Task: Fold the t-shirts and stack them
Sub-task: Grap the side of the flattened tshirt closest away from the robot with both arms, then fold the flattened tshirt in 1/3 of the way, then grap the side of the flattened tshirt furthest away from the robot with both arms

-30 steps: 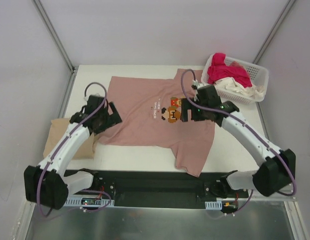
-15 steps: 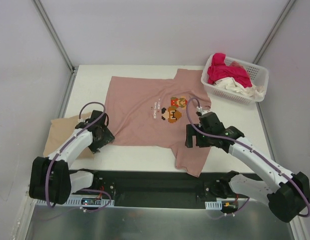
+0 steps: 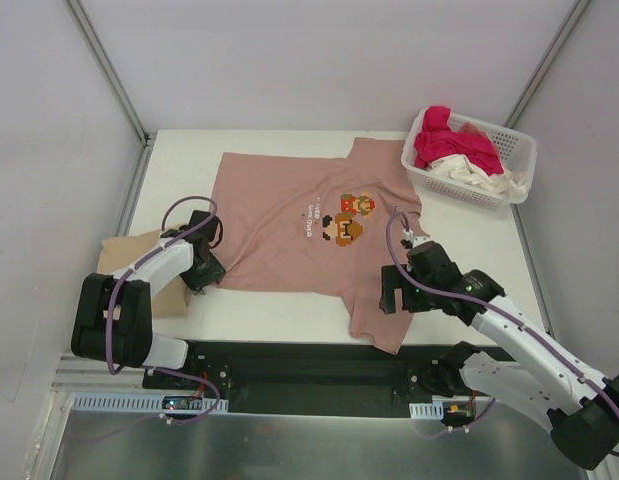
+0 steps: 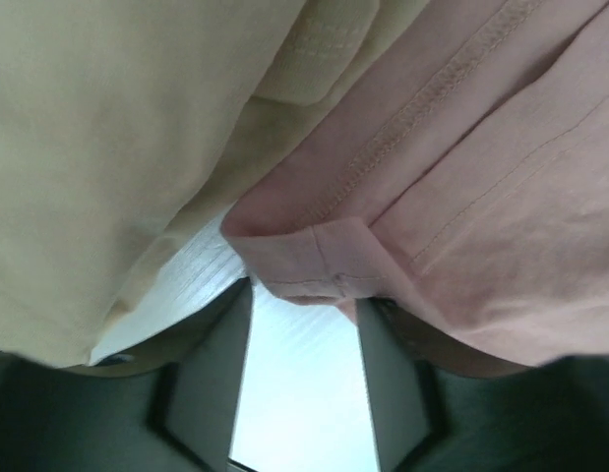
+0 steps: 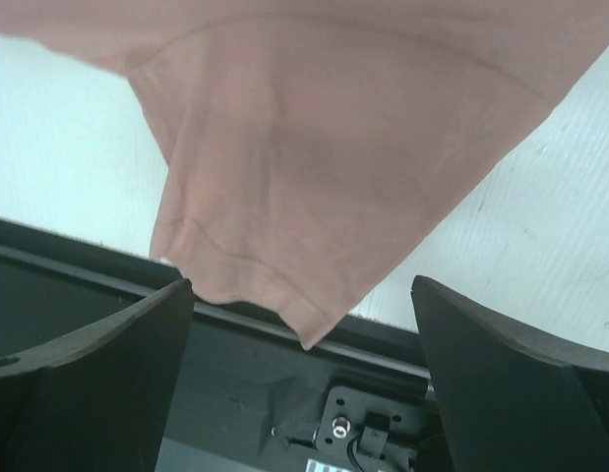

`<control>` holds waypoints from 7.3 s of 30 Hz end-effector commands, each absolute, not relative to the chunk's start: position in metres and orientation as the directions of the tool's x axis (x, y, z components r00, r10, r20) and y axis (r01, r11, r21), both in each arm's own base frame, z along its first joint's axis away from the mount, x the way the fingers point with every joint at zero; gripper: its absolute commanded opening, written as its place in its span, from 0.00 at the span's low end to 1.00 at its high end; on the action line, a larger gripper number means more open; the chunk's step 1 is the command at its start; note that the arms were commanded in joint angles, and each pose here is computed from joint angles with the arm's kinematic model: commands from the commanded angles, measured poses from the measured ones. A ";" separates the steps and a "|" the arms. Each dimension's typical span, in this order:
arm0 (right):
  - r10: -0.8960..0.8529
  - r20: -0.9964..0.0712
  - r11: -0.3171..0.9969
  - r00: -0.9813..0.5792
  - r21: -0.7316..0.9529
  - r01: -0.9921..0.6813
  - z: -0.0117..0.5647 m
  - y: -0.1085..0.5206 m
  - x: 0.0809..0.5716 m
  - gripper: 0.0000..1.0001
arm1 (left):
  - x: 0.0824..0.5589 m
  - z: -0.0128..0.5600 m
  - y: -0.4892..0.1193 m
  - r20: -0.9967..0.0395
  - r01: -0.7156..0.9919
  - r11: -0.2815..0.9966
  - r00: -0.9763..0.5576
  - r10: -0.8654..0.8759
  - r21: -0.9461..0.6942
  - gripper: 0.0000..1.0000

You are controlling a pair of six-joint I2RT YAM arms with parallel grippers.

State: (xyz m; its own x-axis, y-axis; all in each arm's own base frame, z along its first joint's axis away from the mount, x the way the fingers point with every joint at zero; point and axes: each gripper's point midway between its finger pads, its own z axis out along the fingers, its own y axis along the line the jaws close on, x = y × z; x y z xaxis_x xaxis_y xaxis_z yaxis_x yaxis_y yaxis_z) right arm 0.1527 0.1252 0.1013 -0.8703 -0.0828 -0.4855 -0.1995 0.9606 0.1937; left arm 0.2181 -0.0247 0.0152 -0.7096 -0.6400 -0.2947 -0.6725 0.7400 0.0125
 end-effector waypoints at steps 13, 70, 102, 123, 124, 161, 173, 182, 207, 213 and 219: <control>-0.487 -0.258 0.855 -0.834 0.055 -0.516 0.054 0.163 0.083 0.93 | 0.232 0.021 -0.026 -0.312 -0.677 0.736 -0.694 -0.649 -0.025 0.00; -0.396 -0.263 0.917 -0.880 -0.173 -0.361 0.150 0.098 0.160 0.01 | 0.234 0.112 -0.058 -0.390 -0.636 0.659 -0.533 -0.751 -0.401 0.00; -0.432 -0.341 0.866 -0.835 -0.416 -0.278 0.166 0.098 0.378 0.97 | 0.314 0.120 -0.070 -0.411 -0.622 0.712 -0.585 -0.699 -0.326 0.99; -0.121 -0.251 0.981 -0.960 0.119 -0.154 0.039 0.137 0.236 0.97 | 0.284 0.046 -0.148 -0.214 -0.467 0.830 -0.816 -0.538 -0.306 0.99; -0.118 -0.234 0.983 -0.965 0.110 -0.147 0.034 0.135 0.232 0.97 | 0.283 0.041 -0.148 -0.203 -0.473 0.831 -0.818 -0.538 -0.293 0.99; -0.065 -0.641 0.994 -0.765 0.029 -0.109 0.205 0.123 0.303 0.97 | 0.302 0.172 -0.106 -0.551 -0.369 0.904 -0.718 -0.424 -0.215 0.99; -0.097 -0.669 0.979 -0.737 0.069 -0.192 0.204 0.165 0.472 0.97 | 0.407 0.128 -0.034 -0.505 -0.569 0.818 -0.733 -0.455 0.089 0.91; -0.170 -0.657 0.977 -0.734 -0.018 -0.211 0.126 0.181 0.555 0.97 | 0.449 0.080 -0.019 -0.437 -0.607 0.781 -0.749 -0.499 0.148 0.80; -0.113 -0.481 0.990 -0.869 0.017 -0.138 0.032 0.164 0.552 0.96 | 0.434 0.014 -0.025 -0.283 -0.617 0.751 -0.782 -0.555 0.235 0.37; -0.132 -0.398 0.989 -0.908 0.014 -0.150 0.006 0.162 0.534 0.71 | 0.427 0.017 -0.027 -0.265 -0.610 0.758 -0.789 -0.554 0.229 0.08; -0.101 -0.490 0.988 -0.866 0.056 -0.147 0.036 0.169 0.542 0.24 | 0.424 0.033 -0.026 -0.287 -0.610 0.763 -0.786 -0.547 0.214 0.00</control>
